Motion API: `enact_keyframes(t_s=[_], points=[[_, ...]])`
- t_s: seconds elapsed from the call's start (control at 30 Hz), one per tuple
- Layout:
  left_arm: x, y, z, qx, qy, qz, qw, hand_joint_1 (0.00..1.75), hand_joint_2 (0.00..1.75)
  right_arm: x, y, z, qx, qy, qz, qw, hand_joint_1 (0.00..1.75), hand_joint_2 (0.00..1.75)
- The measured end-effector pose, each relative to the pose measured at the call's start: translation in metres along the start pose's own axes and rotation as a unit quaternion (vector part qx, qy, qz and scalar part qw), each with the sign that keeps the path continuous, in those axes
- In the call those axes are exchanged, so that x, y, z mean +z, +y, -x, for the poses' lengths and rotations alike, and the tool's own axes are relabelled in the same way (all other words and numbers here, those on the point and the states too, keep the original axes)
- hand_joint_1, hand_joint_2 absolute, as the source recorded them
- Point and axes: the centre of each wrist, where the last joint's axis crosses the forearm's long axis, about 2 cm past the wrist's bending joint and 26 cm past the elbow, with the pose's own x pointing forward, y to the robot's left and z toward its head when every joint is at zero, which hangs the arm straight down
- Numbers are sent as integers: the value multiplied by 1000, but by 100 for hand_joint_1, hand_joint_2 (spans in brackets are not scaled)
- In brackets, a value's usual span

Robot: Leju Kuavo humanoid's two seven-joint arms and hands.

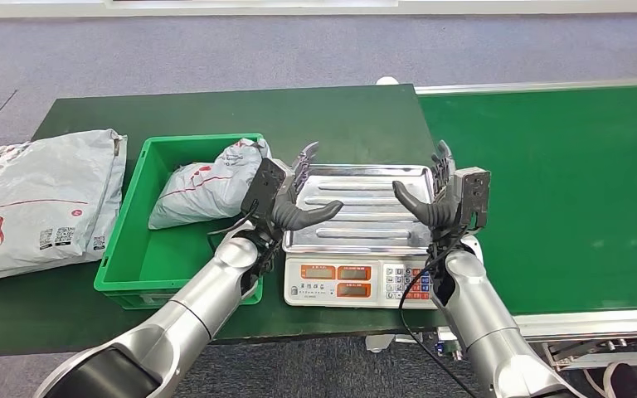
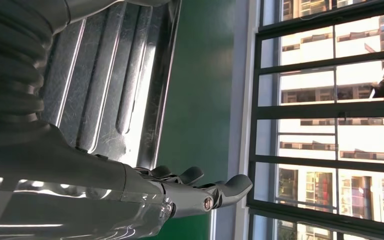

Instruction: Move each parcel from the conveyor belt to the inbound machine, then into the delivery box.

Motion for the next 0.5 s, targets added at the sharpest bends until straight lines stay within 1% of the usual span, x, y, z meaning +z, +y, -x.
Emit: enact_keyframes(t_s=[0.33, 0.5], points=[[1, 0, 1, 3, 3, 4, 1000, 0, 175, -1, 1, -2, 1, 0, -8, 1000, 0, 175], [1, 1, 2, 3, 4, 4, 1000, 0, 175, -8, -2, -7, -2, -5, -12, 1000, 0, 175]])
